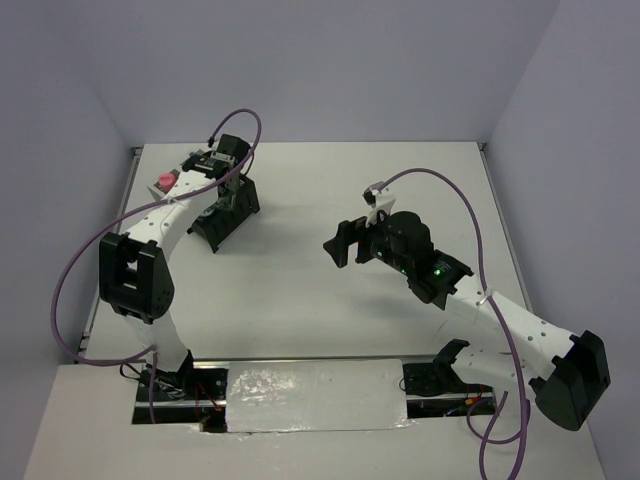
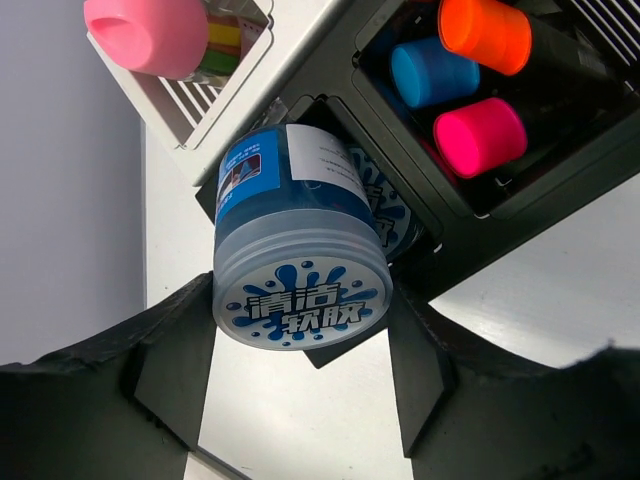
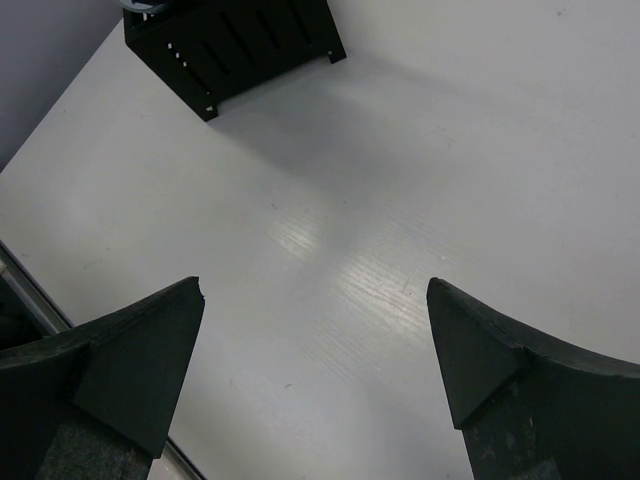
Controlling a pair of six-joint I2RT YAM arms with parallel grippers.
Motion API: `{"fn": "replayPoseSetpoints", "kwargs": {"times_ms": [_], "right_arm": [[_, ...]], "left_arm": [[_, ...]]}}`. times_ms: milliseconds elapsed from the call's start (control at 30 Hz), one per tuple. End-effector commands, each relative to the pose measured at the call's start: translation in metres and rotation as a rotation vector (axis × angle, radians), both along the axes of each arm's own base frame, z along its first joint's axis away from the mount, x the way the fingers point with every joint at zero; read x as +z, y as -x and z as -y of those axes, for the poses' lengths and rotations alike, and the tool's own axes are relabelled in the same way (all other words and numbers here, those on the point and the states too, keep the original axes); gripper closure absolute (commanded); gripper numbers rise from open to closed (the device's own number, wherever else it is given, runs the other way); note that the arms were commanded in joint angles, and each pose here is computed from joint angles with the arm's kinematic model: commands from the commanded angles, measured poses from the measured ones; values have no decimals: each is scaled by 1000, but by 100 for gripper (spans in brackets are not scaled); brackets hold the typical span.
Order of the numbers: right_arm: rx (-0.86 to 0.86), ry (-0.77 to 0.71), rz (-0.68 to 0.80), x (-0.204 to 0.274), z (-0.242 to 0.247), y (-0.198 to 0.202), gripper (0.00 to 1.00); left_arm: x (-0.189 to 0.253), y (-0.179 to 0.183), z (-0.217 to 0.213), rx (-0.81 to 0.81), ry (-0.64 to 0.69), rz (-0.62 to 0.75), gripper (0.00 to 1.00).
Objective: Sort the stationery into containers
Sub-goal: Place the stationery in the storage box.
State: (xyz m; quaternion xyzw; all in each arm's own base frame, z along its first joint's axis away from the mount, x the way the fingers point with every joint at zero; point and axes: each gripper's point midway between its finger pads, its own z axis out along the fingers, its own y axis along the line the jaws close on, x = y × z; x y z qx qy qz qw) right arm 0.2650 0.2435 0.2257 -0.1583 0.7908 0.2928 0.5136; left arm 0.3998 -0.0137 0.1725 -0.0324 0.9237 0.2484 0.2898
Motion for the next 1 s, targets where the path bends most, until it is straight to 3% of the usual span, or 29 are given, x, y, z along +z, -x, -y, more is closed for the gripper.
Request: {"fn": "replayPoseSetpoints", "kwargs": {"times_ms": [0, 33, 100, 133, 500, 800, 967], "right_arm": [[-3, -38, 38, 14, -1, -3, 0], [-3, -37, 37, 13, -1, -3, 0], [-4, -39, 40, 14, 0, -3, 0], [-4, -39, 40, 15, 0, -3, 0], [-1, -36, 35, 14, -2, -4, 0], [1, -27, 30, 13, -3, -5, 0], [-5, -27, 30, 15, -2, -5, 0]], "left_arm": [[9, -7, -4, 19, 4, 32, 35], [10, -7, -3, 18, 11, 37, 44], [11, -6, -2, 15, 20, 37, 51], [14, -6, -1, 13, 26, 45, 62], [57, -5, 2, 14, 81, 166, 97], [114, -6, 5, 23, 163, 315, 100], [122, -6, 0, 47, 357, 349, 100]]}}
